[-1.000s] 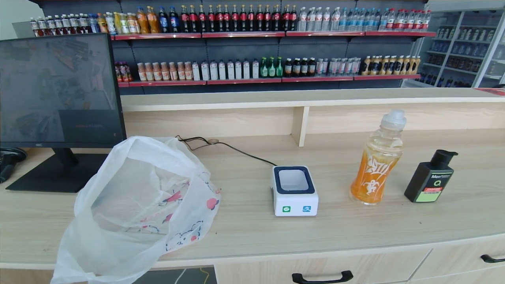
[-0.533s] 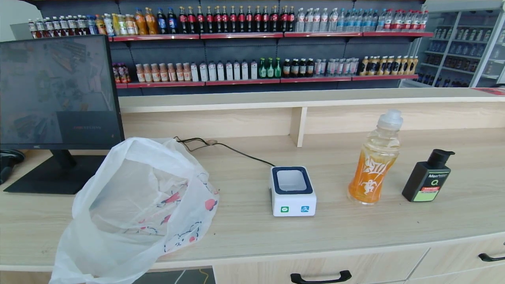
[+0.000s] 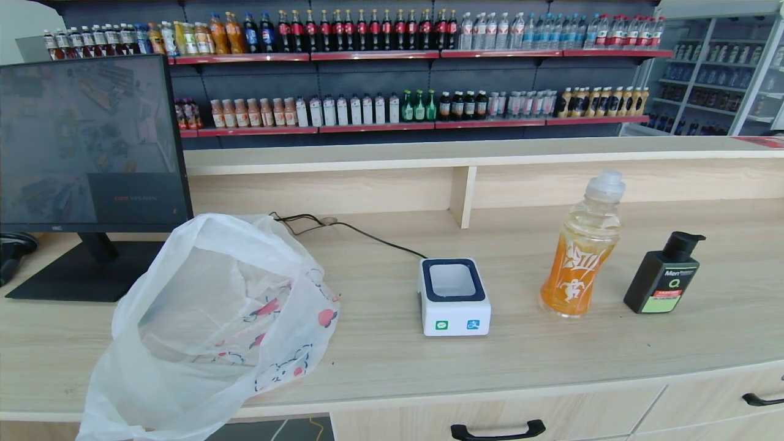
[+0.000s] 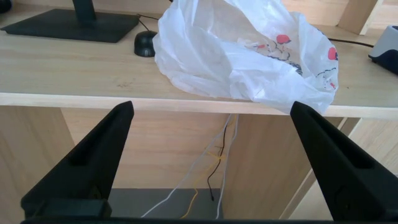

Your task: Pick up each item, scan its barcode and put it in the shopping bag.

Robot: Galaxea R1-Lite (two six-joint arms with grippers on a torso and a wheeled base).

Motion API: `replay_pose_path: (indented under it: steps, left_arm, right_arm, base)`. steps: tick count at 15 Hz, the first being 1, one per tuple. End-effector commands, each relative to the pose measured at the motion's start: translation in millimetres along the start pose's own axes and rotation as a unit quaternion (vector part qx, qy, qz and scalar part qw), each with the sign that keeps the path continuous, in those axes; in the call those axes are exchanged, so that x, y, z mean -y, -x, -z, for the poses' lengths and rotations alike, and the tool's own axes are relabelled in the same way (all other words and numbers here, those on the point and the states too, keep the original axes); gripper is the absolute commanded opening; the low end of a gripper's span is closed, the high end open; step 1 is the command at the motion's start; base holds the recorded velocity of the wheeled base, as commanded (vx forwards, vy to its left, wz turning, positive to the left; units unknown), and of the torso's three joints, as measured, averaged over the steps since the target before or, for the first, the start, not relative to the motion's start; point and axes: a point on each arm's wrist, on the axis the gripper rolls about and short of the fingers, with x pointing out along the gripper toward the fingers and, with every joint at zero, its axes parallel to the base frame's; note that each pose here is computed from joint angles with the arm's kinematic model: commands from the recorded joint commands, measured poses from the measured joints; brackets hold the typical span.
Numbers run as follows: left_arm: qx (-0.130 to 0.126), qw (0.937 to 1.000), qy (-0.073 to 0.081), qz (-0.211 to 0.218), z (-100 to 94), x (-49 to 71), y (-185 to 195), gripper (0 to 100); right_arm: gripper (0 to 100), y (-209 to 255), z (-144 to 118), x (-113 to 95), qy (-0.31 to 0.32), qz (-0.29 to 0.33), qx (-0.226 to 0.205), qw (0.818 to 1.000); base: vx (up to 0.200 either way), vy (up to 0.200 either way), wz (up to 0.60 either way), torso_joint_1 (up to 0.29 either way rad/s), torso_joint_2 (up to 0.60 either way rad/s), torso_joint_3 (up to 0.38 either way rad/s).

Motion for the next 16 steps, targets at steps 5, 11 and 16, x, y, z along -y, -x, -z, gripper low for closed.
replay_pose_path:
  steps: [5, 11, 16]
  left_arm:
    - [0.0, 1.0, 0.0, 0.0, 0.0, 0.0, 0, 100]
    - [0.0, 1.0, 0.0, 0.0, 0.0, 0.0, 0, 100]
    - [0.0, 1.0, 0.0, 0.0, 0.0, 0.0, 0, 100]
  right_arm:
    - [100, -147, -42, 5, 0.037, -0.003, 0.092, 0.995]
    - [100, -204, -13, -3, 0.04, -0.028, 0.108, 0.993]
    - [100, -191, 19, -21, 0.016, -0.083, 0.03, 0.996]
  base:
    - [0.0, 0.0, 0.0, 0.0, 0.0, 0.0]
    - [0.0, 0.0, 0.0, 0.0, 0.0, 0.0]
    - [0.0, 0.0, 0.0, 0.0, 0.0, 0.0]
